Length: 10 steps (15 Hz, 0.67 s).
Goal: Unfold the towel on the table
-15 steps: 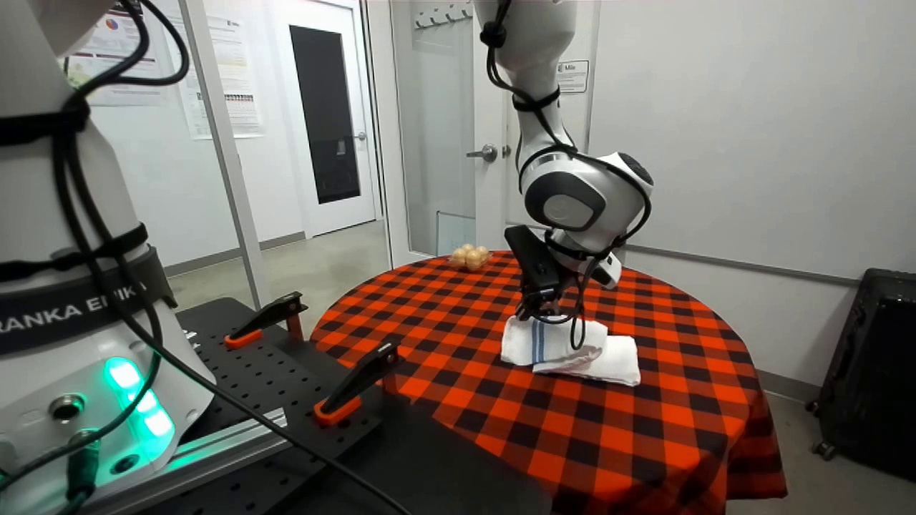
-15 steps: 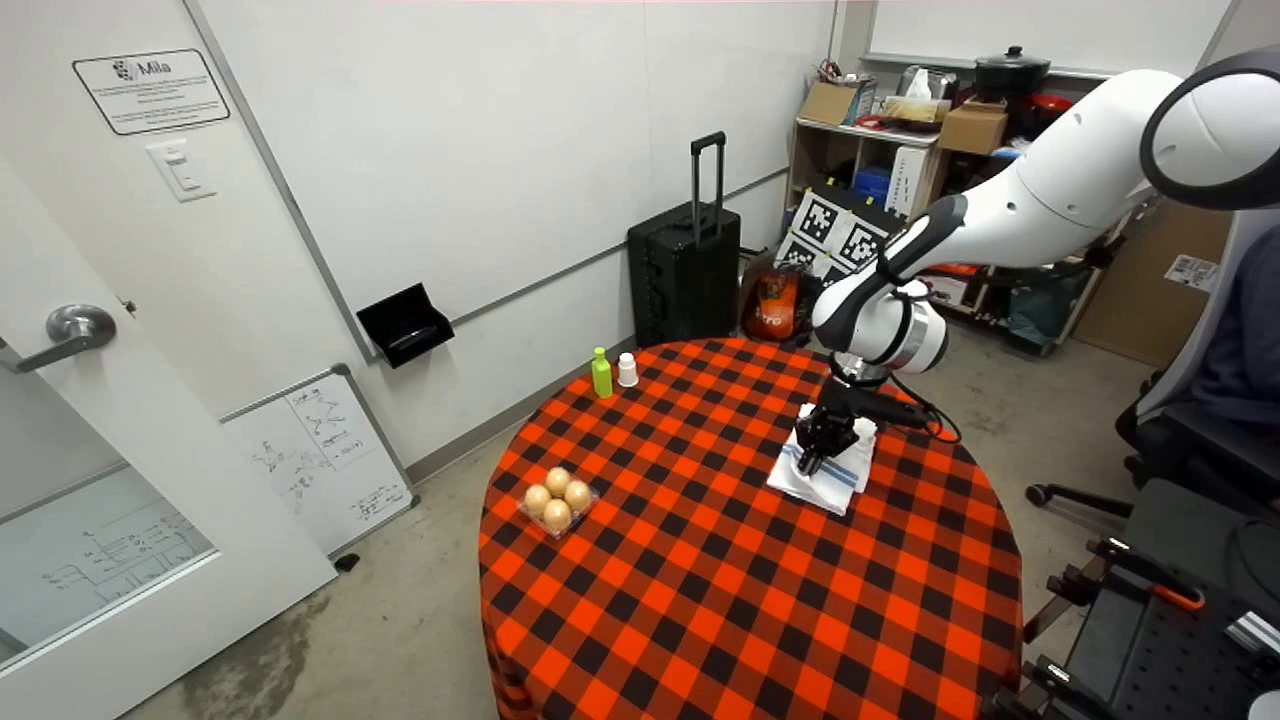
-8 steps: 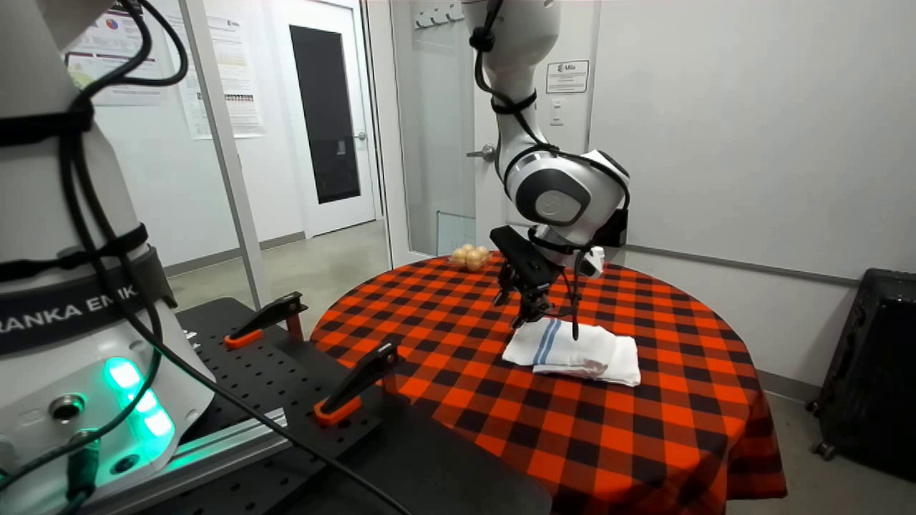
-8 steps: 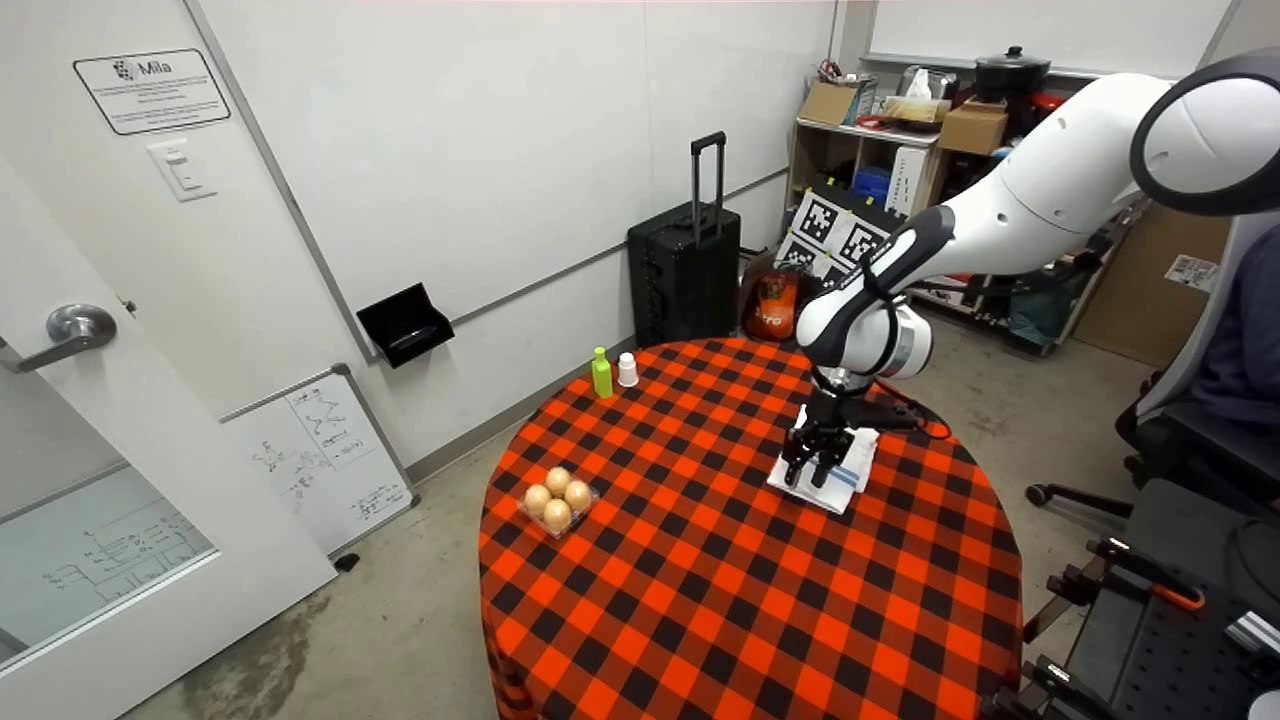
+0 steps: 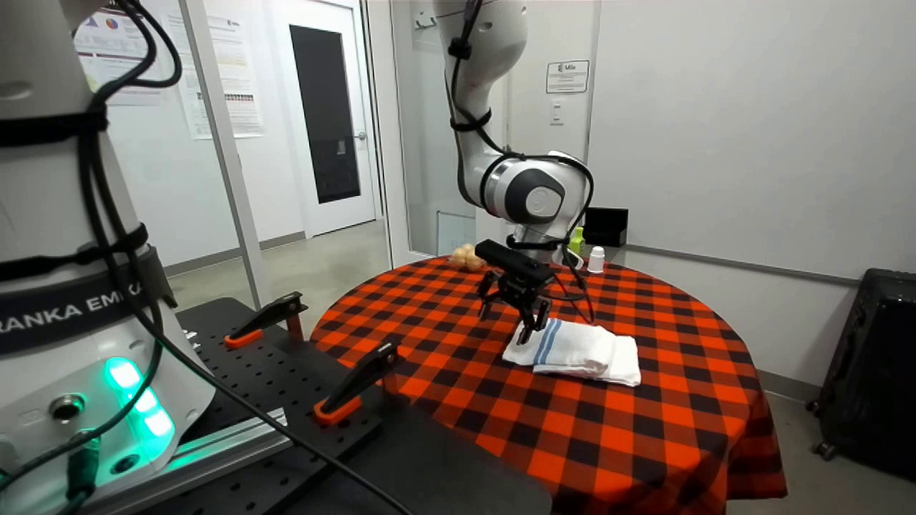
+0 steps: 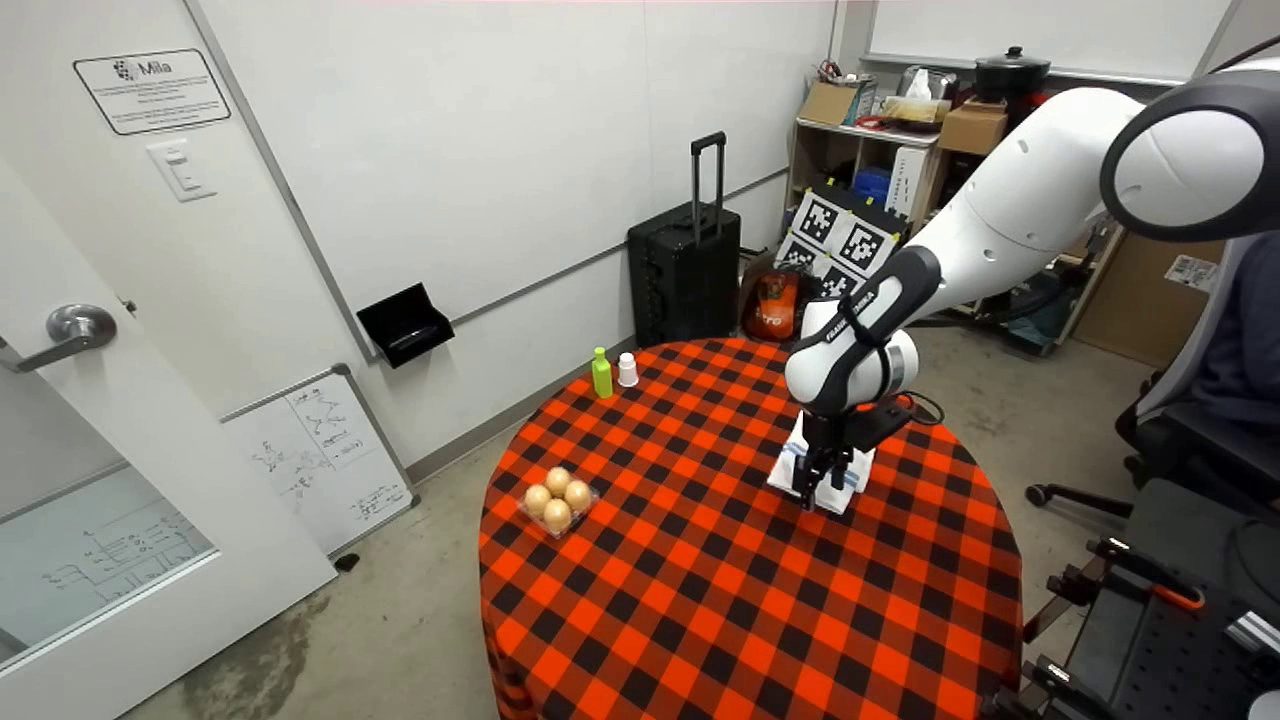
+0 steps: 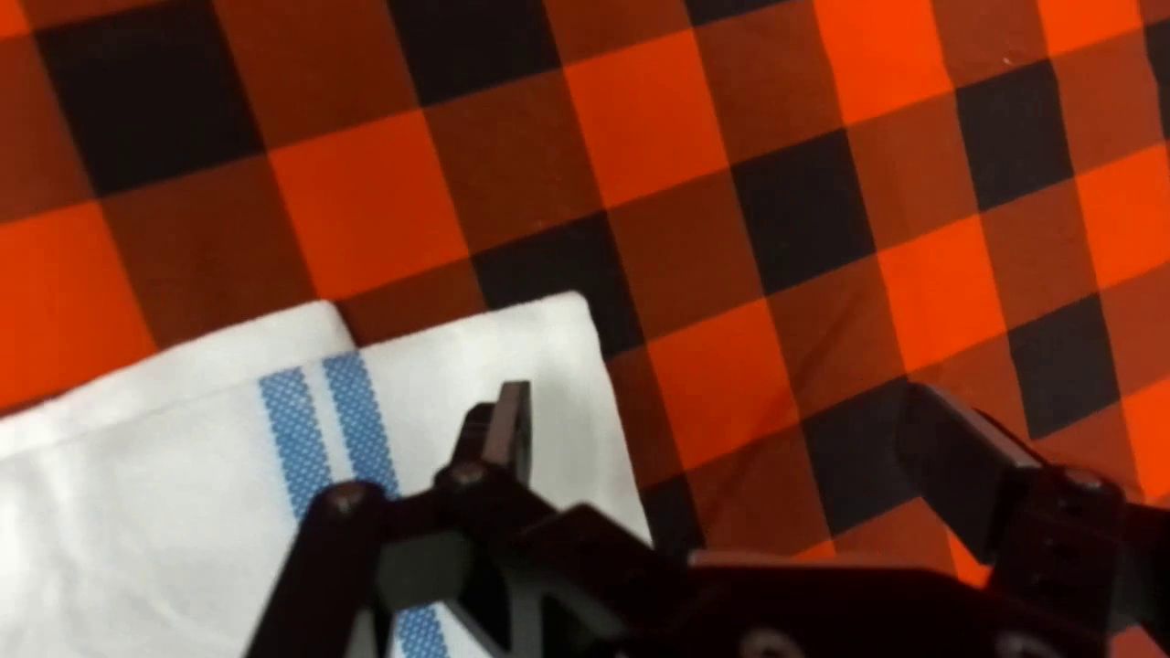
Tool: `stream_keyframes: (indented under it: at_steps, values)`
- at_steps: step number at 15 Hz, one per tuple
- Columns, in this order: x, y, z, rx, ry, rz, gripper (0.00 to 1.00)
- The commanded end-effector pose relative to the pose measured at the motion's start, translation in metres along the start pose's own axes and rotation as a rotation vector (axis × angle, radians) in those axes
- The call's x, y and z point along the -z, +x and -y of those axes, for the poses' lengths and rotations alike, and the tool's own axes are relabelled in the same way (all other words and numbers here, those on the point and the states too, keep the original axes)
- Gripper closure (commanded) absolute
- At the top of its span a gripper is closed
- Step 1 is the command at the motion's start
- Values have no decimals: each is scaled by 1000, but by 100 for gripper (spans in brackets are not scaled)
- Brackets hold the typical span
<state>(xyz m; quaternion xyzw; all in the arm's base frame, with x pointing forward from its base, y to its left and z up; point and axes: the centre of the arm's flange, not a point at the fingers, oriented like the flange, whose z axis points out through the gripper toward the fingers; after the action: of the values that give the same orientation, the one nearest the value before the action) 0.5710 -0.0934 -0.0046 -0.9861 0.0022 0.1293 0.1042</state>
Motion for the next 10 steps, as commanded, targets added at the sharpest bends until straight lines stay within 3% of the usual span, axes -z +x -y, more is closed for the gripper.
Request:
stream_keyframes:
  at_steps: [1,7,10]
  values:
    - [-7,-6,25,66,-177,-4,0]
    - [5,2,34,30,-338,-168,0]
    - [1,3,33,13,-399,-202,0]
